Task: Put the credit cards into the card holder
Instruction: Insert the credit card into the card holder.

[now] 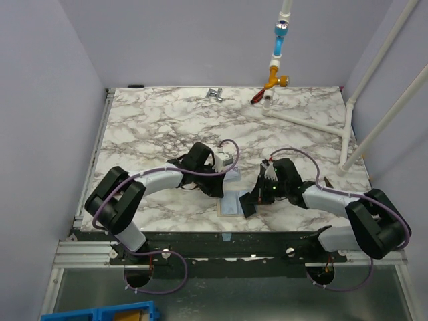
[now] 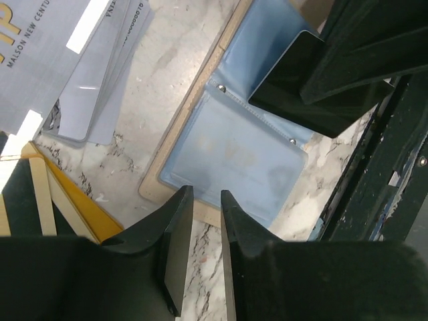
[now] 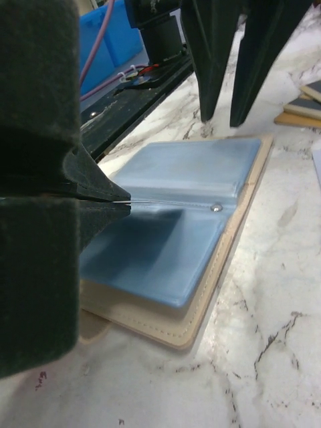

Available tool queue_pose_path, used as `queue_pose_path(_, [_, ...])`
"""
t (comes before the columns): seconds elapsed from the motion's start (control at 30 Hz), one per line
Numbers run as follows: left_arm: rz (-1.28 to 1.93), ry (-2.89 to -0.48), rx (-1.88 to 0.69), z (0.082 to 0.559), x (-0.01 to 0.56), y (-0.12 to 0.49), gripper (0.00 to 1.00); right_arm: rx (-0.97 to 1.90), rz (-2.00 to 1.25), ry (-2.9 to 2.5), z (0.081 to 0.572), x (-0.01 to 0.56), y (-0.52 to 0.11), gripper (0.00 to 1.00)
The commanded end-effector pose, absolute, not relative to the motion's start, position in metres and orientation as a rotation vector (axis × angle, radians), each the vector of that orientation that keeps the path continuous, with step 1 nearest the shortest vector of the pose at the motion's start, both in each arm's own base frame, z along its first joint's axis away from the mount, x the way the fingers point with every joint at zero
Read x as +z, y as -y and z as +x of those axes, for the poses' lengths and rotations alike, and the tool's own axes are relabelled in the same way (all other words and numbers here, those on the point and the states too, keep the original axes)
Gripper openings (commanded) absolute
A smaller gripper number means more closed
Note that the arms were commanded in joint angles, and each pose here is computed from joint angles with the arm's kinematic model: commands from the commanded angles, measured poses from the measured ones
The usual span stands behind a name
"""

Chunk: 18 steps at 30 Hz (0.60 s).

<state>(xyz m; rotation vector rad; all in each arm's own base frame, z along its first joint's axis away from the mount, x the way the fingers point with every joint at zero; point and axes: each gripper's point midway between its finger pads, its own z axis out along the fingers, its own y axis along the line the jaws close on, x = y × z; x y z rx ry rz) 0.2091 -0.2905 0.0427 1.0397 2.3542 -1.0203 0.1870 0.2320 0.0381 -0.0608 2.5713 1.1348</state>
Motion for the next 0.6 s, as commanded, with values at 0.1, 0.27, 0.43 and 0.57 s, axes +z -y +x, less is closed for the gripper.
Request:
queue_pose_path(0.1, [1.087,-2.352,-0.922,0.209,0.054,0.285,0.10,1.193,-0.087,-2.565,0.196,0.039,-0.241,0.01])
queue_pose_path(0.27, [1.121,-2.347,-0.858,0.210,0.062,0.288,0.09,1.179,-0.089,-2.563,0.200,0.037,-0.238,0.01])
queue_pose_path(0.43, [1.148,-2.437,-0.815,0.198,0.043,0.291,0.09,1.112,-0.038,-2.581,0.201,0.027,-0.227,0.01])
queue_pose_path(0.57, [1.201,-2.522,-0.797,0.183,0.023,0.296,0.03,1.086,0.023,-2.584,0.200,0.023,-0.216,0.01])
